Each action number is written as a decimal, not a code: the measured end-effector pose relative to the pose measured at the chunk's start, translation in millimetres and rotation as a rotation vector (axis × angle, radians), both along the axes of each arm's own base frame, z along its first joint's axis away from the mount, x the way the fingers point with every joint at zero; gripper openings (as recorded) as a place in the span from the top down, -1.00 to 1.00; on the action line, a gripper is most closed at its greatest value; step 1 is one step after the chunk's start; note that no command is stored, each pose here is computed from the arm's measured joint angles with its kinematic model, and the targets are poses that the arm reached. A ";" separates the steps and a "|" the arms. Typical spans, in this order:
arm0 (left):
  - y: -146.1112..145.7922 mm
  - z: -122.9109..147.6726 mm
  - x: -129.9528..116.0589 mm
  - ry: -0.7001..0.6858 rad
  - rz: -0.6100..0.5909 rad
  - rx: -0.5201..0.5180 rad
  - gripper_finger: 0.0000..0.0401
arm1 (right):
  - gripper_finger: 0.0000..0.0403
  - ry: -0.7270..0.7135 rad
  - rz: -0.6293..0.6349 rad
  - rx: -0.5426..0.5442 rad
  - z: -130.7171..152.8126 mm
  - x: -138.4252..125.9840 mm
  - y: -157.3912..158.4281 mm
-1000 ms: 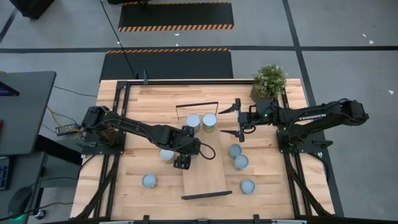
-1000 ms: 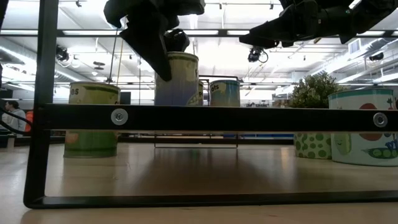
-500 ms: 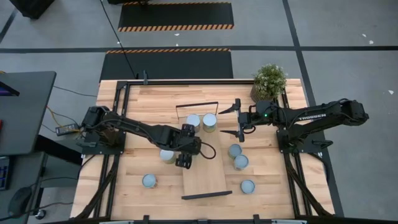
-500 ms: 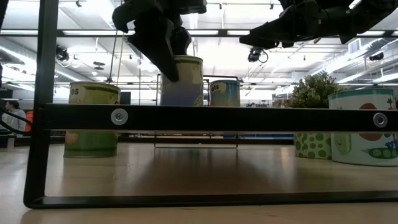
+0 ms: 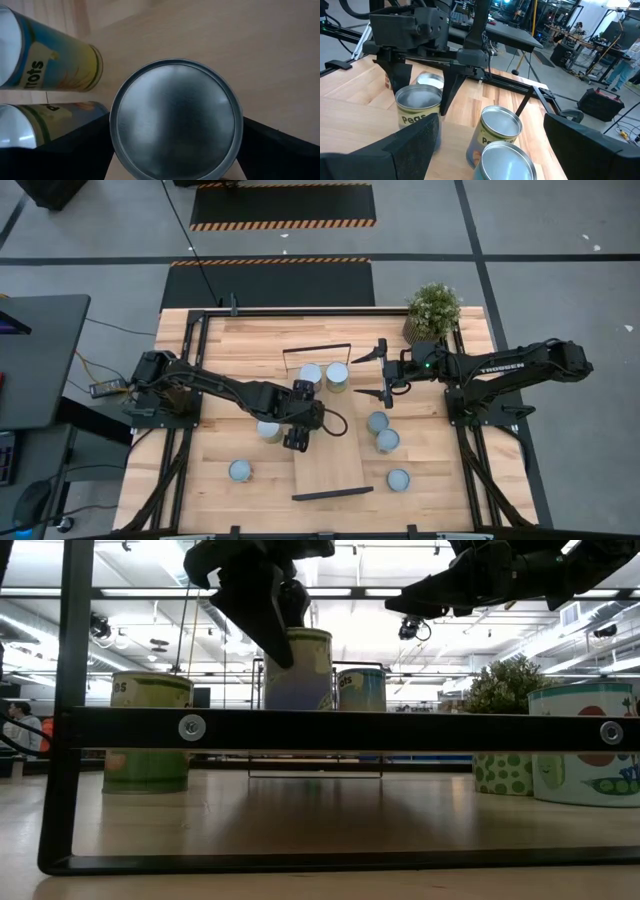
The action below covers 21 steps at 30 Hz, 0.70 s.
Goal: Pick and place cans onto a shelf
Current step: Put the canned peas on the shelf
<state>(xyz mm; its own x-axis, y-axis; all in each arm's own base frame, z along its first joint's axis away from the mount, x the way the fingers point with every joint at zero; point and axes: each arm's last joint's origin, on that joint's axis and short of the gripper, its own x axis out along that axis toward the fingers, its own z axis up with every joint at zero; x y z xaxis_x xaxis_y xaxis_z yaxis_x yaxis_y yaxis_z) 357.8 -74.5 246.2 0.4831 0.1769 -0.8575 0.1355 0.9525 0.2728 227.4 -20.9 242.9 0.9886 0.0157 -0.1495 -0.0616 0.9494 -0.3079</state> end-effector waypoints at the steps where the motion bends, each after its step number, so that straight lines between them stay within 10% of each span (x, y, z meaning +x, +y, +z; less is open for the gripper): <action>1: 0.0 0.0 0.0 0.000 0.002 0.000 -0.78 | -0.83 0.000 0.000 0.000 0.0 0.0 -0.1; 21: 0.9 -0.2 -1.1 0.001 0.039 0.013 -0.78 | -0.83 -0.001 -0.001 0.002 0.1 0.0 -0.1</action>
